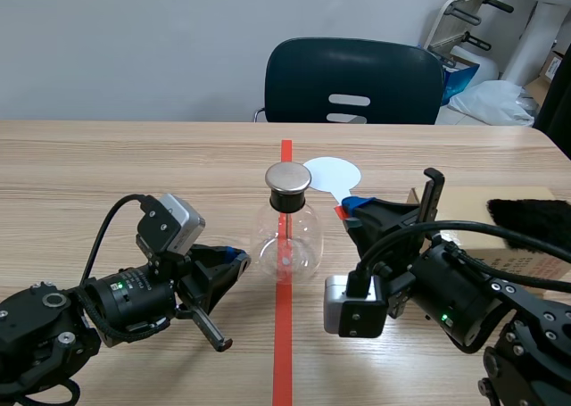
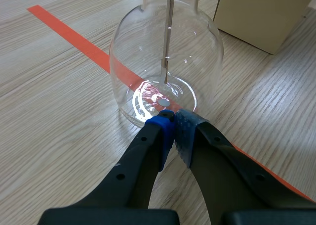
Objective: Do the electroscope experiment. move the plate toward and away from the electroscope
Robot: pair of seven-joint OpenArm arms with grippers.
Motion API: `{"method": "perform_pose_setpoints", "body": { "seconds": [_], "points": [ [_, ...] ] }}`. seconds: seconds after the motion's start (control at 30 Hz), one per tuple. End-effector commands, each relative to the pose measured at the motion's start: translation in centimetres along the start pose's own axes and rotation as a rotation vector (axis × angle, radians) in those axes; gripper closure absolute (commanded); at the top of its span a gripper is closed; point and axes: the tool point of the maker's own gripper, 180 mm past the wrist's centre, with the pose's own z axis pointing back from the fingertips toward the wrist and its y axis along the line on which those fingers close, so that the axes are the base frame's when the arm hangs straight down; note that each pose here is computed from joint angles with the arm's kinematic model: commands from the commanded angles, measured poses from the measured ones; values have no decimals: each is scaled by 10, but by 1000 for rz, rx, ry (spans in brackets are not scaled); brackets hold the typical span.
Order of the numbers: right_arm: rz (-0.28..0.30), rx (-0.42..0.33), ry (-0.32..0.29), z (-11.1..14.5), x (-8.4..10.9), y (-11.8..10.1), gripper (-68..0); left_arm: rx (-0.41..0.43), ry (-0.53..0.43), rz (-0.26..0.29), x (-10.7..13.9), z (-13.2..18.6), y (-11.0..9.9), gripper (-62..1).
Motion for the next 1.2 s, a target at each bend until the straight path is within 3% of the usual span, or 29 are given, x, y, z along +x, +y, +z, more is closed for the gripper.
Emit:
{"method": "perform_pose_setpoints", "body": {
  "seconds": [0.0, 0.5, 0.77, 0.97, 1.17],
  "points": [
    [20, -35, 19, -3, -8, -13, -7, -7, -47, 1, 14, -4, -3, -36],
    [20, -43, 252, 5, -53, -15, -7, -7, -47, 1, 14, -4, -3, -36],
    [37, -102, 257, 6, -53, -26, -7, -7, -47, 1, 14, -4, -3, -36],
    [52, -148, 207, 3, -44, -41, -7, -7, -47, 1, 14, -4, -3, -36],
    [62, -170, 117, 0, -28, -50, -7, -7, -47, 1, 14, -4, -3, -36]
  ]
}}
